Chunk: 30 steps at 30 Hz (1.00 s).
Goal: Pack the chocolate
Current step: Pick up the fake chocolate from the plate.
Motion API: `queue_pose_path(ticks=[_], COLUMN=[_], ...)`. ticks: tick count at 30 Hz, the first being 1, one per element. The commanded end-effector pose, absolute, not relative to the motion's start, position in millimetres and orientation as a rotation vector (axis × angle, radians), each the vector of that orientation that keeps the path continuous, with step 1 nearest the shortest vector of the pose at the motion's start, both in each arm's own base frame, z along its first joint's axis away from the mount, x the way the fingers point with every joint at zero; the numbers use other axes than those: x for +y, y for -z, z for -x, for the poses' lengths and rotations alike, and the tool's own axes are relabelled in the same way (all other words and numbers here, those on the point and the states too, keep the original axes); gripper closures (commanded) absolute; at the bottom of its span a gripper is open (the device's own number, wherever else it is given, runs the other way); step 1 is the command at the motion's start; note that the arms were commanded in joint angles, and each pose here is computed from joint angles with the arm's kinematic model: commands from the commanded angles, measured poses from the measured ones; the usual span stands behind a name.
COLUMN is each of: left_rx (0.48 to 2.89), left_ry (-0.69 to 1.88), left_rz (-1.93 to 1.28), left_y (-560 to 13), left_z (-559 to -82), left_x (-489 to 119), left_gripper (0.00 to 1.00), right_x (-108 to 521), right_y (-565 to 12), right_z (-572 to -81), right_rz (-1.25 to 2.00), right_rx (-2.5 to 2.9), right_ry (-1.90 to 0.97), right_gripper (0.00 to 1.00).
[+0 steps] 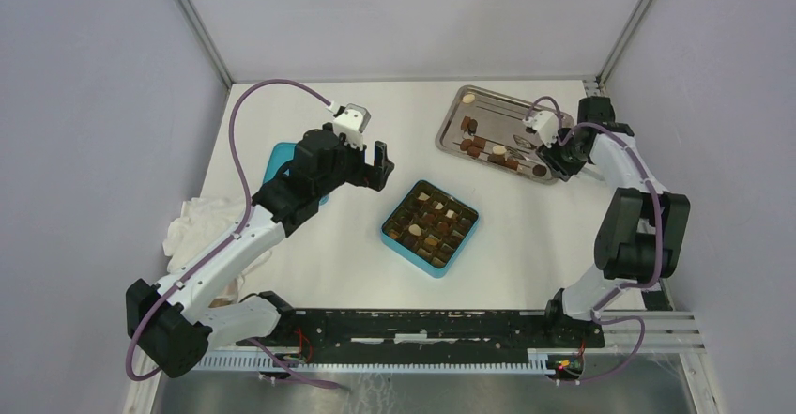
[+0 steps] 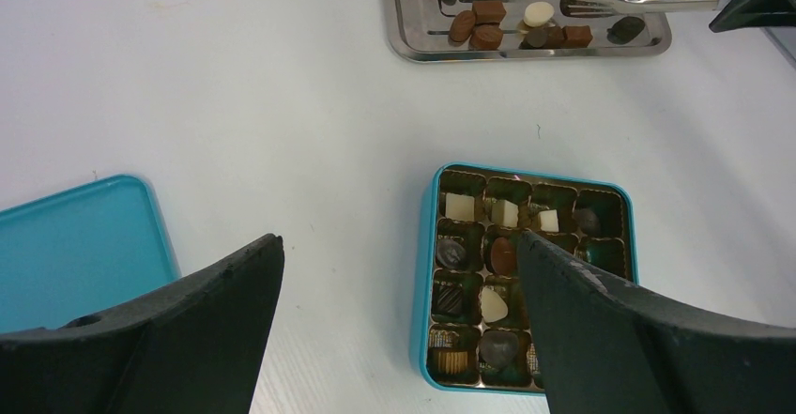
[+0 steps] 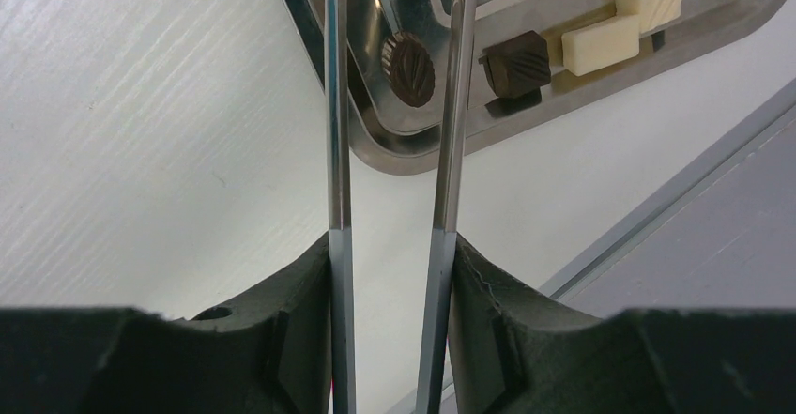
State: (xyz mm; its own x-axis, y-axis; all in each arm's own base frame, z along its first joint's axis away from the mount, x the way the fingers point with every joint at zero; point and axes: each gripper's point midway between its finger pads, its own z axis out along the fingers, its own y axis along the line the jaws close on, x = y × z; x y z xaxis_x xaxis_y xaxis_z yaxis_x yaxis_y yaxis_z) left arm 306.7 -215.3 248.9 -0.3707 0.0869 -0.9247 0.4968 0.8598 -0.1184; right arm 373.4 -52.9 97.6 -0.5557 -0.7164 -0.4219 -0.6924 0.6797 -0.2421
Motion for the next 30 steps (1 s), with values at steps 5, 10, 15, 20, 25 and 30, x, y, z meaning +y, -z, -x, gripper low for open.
queue_pose_path(ticks=[5,10,15,20,25,30], left_rx=[1.856,1.859,1.862,1.863,1.864,1.865], left_ry=[0.466,0.466,0.465,0.463,0.464,0.462], left_rz=[-0.451,-0.454,-0.453,-0.454,-0.456,-0.455], left_y=[-272,-271,-270,-269,-269,-268], left_z=[-311,-311,-311,-312,-312,-312], left_x=[-217,-218,-218,-218,-219,-218], left_gripper=[0.02,0.02,0.02,0.02,0.02,0.02], right_x=[-52,-52,-50,-50,-48,-45], right_y=[-113,-114,-111,-109,-107,-106], right_z=[-391,-398,-402,-405,-406,-410], right_rz=[1.203,1.236,1.264,1.28,1.298,1.301], right_rx=[2.344,2.336,2.343,2.346,2.35,2.35], right_ry=[0.051,0.034,-0.002,-0.014,-0.039,-0.062], right_gripper=[0.54,0.53,0.53,0.53,0.53,0.53])
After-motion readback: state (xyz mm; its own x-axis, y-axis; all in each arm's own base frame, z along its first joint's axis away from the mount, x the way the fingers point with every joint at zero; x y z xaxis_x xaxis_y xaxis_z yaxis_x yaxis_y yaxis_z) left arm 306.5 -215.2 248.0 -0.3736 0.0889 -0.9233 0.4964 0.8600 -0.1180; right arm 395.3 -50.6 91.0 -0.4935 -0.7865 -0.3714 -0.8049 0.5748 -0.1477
